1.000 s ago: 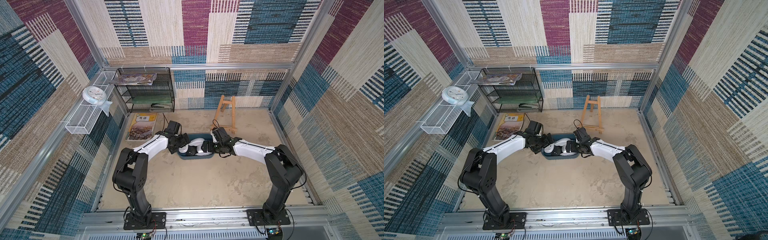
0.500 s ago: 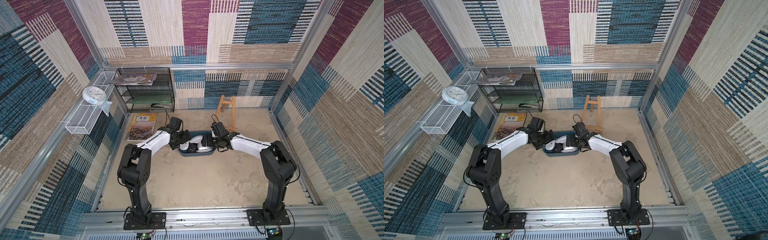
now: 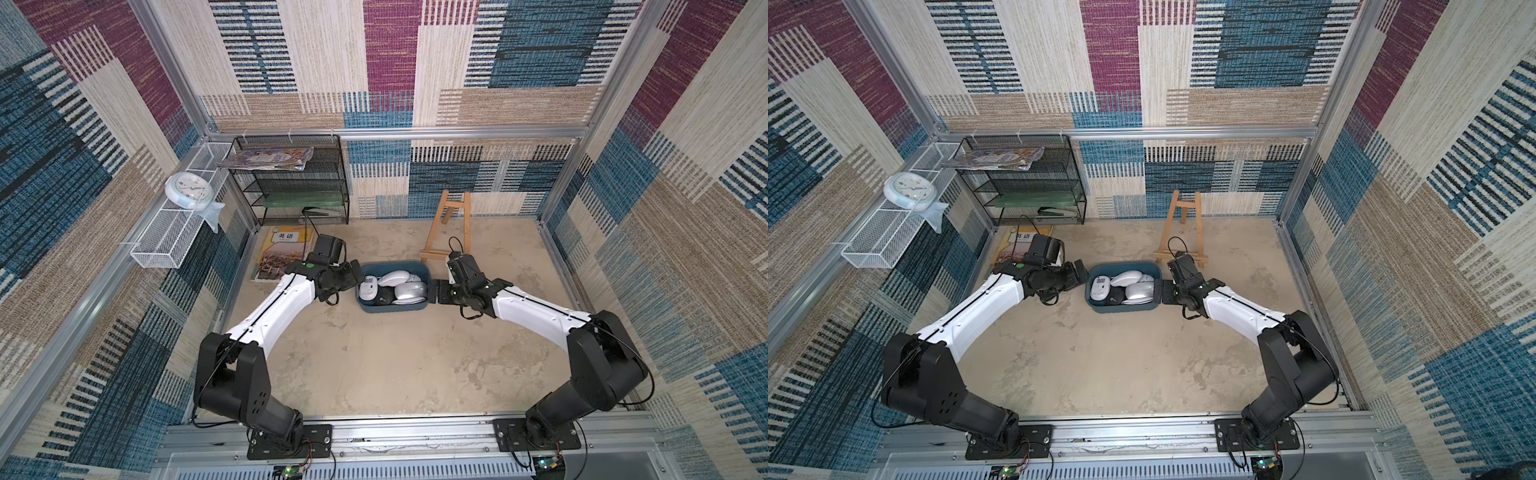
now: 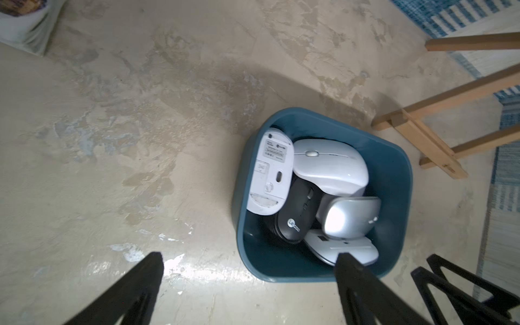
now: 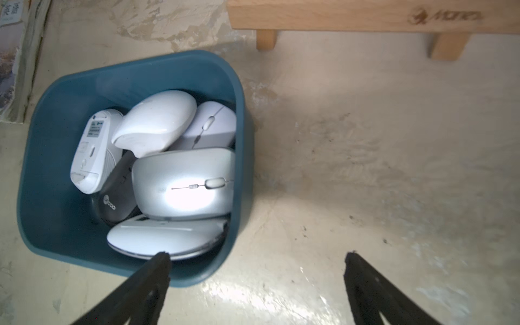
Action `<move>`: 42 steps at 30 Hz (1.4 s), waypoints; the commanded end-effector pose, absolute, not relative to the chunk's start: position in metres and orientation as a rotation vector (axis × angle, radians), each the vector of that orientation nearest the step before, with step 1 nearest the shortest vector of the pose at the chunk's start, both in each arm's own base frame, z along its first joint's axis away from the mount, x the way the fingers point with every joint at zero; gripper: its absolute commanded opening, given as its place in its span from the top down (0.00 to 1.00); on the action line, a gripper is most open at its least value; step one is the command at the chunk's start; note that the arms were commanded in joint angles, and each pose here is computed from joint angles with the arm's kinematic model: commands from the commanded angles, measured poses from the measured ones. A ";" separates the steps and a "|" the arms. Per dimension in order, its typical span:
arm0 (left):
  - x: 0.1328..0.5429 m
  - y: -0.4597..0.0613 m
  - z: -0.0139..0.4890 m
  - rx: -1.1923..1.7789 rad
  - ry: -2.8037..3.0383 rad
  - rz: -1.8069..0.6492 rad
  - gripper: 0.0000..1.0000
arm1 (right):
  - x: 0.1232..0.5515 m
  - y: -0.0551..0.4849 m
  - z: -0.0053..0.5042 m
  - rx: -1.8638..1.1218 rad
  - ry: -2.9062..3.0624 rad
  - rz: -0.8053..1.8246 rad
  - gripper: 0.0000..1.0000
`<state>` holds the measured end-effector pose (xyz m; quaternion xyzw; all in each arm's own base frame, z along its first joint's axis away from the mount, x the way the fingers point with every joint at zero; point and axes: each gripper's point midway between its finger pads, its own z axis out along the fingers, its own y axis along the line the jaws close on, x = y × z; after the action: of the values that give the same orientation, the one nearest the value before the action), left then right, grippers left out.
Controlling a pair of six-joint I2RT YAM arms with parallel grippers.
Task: Take out the mouse from the storage box
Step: Move the storage box to the center of the board, then pick up the mouse from the storage box.
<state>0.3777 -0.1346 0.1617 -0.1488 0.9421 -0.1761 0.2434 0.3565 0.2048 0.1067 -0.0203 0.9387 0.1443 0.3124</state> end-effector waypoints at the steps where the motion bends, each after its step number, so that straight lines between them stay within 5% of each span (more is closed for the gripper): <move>1: 0.368 -0.169 0.180 -0.146 2.595 -0.564 0.01 | 0.355 0.191 0.119 -0.103 2.419 0.293 0.00; 8: 0.368 -0.228 0.203 0.263 2.569 -0.641 0.01 | 0.341 0.176 0.149 -0.123 2.337 0.276 0.01; 23: 0.368 -0.290 0.165 1.002 2.568 -0.485 0.04 | 0.300 0.157 0.195 -0.104 2.076 0.438 0.00; 42: 0.396 -0.306 0.099 1.252 2.650 -0.306 0.13 | 0.299 0.162 0.182 -0.114 2.101 0.462 0.00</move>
<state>0.3956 -0.3090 0.1040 0.4105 0.8976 -0.1236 0.1031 0.2950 0.1562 0.1731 -0.0448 0.8675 0.1752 0.4634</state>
